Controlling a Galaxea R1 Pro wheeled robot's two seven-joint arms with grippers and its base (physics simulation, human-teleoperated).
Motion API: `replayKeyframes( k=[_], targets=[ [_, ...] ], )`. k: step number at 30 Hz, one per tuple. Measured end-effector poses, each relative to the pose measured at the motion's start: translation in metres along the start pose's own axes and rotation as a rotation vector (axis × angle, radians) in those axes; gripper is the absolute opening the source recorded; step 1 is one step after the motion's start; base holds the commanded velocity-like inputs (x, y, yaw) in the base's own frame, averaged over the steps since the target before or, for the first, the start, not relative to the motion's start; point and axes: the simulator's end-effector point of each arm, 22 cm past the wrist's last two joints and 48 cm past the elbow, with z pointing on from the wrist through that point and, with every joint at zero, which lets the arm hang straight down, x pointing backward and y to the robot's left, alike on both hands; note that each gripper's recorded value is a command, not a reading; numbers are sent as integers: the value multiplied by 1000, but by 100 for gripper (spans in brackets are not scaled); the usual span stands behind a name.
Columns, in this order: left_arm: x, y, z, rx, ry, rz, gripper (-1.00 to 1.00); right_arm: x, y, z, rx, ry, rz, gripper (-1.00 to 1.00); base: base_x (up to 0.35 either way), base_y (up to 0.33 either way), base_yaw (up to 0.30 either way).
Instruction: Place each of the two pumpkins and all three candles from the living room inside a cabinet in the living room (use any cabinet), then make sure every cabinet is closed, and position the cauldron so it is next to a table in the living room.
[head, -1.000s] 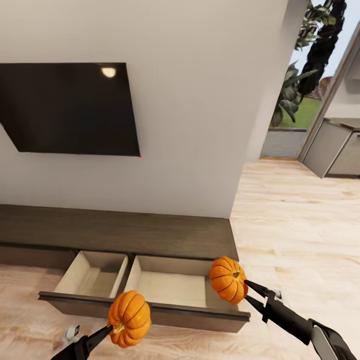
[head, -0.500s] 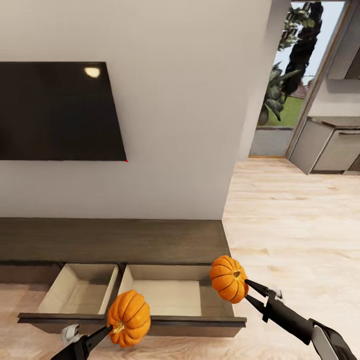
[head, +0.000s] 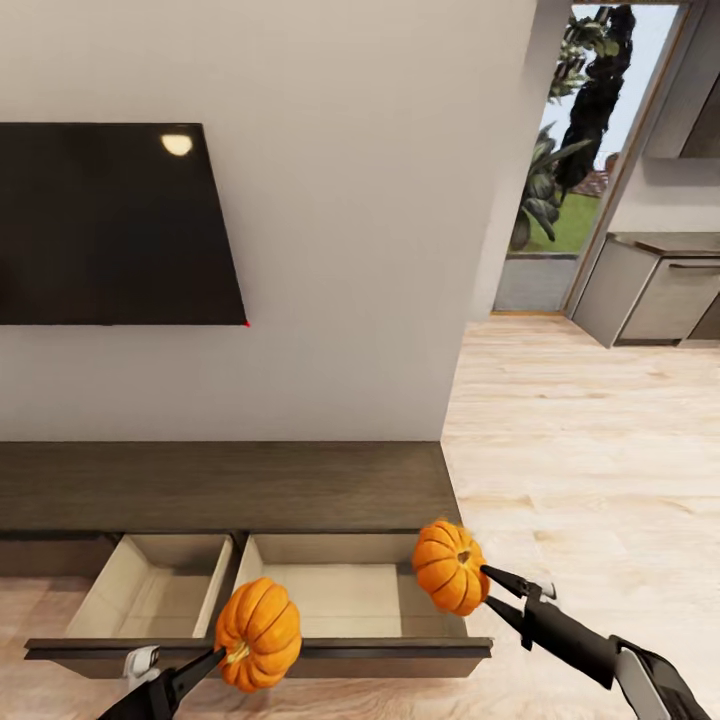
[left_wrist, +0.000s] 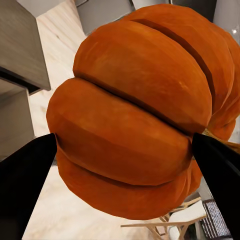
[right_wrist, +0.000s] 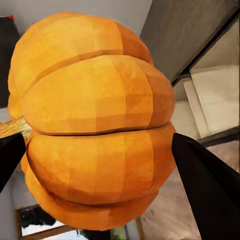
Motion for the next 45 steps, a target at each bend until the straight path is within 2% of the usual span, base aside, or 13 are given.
replayKeyframes(
  k=[3, 6, 9, 13, 15, 18, 22, 24, 30, 34, 38, 43, 45],
  targets=[
    [1, -1, 2, 4, 8, -28, -100, 8, -19, 6, 89, 26, -9, -100, 0, 0, 0],
    [-6, -10, 9, 21, 24, -51, -100, 19, -26, 17, 138, 68, -22, -100, 0, 0, 0],
    [-20, -19, 23, 15, 44, -29, -100, 23, -26, 27, 165, 98, -47, -100, 0, 0, 0],
    [-38, -43, 43, 39, 69, 14, -100, 20, -25, 40, 214, 109, -86, -100, 0, 0, 0],
    [-45, -47, 52, 8, 82, 40, -100, 12, -21, 49, 248, 104, -115, -100, 0, 0, 0],
    [-49, -45, 57, -27, 89, 52, -100, 6, -23, 52, 291, 101, -141, -100, 0, 0, 0],
    [-52, -35, 60, -83, 95, 67, -100, 3, -23, 60, 346, 119, -188, -100, 0, 0, 0],
    [-53, -25, 60, -134, 97, 75, -100, 3, -27, 63, 388, 133, -214, -100, 0, 0, 0],
    [-53, 3, 56, -257, 97, 82, -100, 14, -40, 78, 483, 150, -235, -100, 0, 0, 0],
    [-54, 19, 51, -334, 95, 88, -100, 14, -44, 87, 508, 122, -261, -100, 0, 0, 0],
    [-55, 26, 50, -375, 94, 88, -100, 19, -50, 95, 549, 119, -297, -100, 0, 0, 0],
    [-59, 37, 49, -435, 90, 98, -100, 32, -44, 119, 536, 104, -327, -100, 0, 0, 0],
    [-61, 44, 46, -473, 88, 106, -100, 34, -45, 127, 571, 99, -354, -100, 0, 0, 0]
  ],
)
